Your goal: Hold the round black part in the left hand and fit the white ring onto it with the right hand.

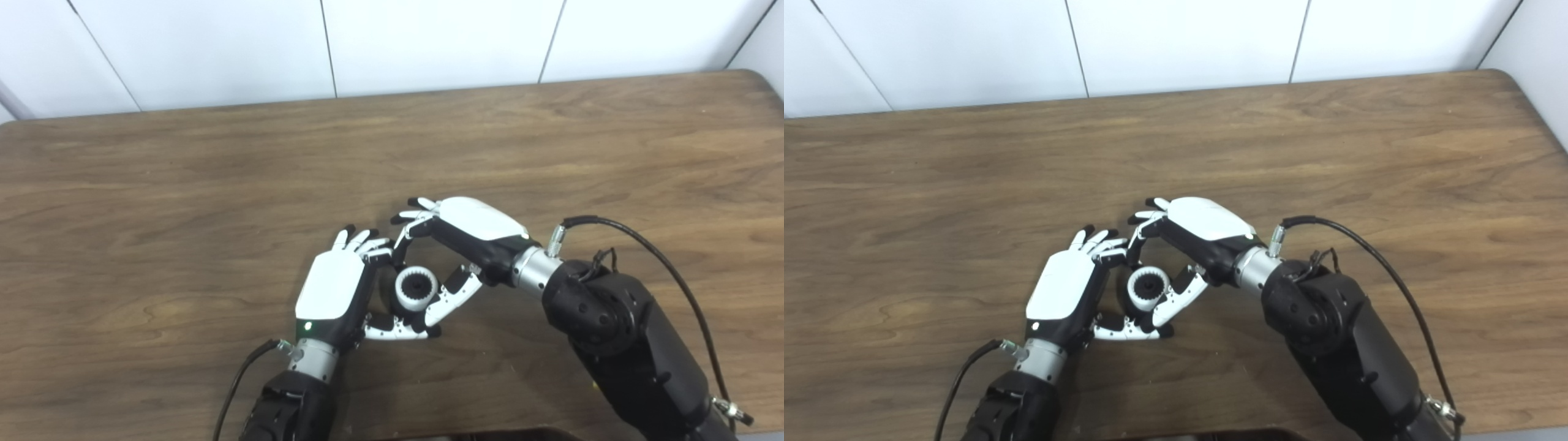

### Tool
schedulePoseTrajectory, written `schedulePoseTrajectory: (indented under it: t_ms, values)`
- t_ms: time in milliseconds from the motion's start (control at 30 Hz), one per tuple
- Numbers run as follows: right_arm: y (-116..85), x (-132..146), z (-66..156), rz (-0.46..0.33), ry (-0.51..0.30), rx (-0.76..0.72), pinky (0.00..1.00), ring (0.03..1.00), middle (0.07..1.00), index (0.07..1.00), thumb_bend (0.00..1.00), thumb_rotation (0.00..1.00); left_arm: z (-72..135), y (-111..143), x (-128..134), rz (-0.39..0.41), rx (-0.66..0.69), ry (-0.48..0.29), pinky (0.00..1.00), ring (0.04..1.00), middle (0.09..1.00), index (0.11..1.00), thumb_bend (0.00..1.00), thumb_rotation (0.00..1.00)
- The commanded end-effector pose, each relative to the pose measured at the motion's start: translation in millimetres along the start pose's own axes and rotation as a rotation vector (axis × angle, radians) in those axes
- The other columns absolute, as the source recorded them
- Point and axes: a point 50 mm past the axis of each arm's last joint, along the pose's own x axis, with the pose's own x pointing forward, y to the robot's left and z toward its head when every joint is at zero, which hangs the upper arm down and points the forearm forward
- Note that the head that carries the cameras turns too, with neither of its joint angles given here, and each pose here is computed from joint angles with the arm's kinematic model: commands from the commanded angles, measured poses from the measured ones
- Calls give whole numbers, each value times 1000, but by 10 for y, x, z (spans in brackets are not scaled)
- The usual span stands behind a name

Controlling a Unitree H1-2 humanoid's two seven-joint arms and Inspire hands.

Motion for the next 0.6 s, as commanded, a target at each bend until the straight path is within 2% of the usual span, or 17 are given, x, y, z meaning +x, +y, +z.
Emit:
schedulePoseTrajectory:
  t_ms: [0, 567]
  values:
    - [-158, -22, 75, -70, -37, -22, 1000, 1000, 900, 620, 1000, 312, 20, 16, 11, -5, 16, -8, 1000, 910, 802, 484, 523, 49]
    - [-412, -324, -133, -184, 36, -14, 1000, 1000, 905, 653, 1000, 347, -37, 42, -4, -1, 16, 0, 1000, 917, 801, 485, 521, 50]
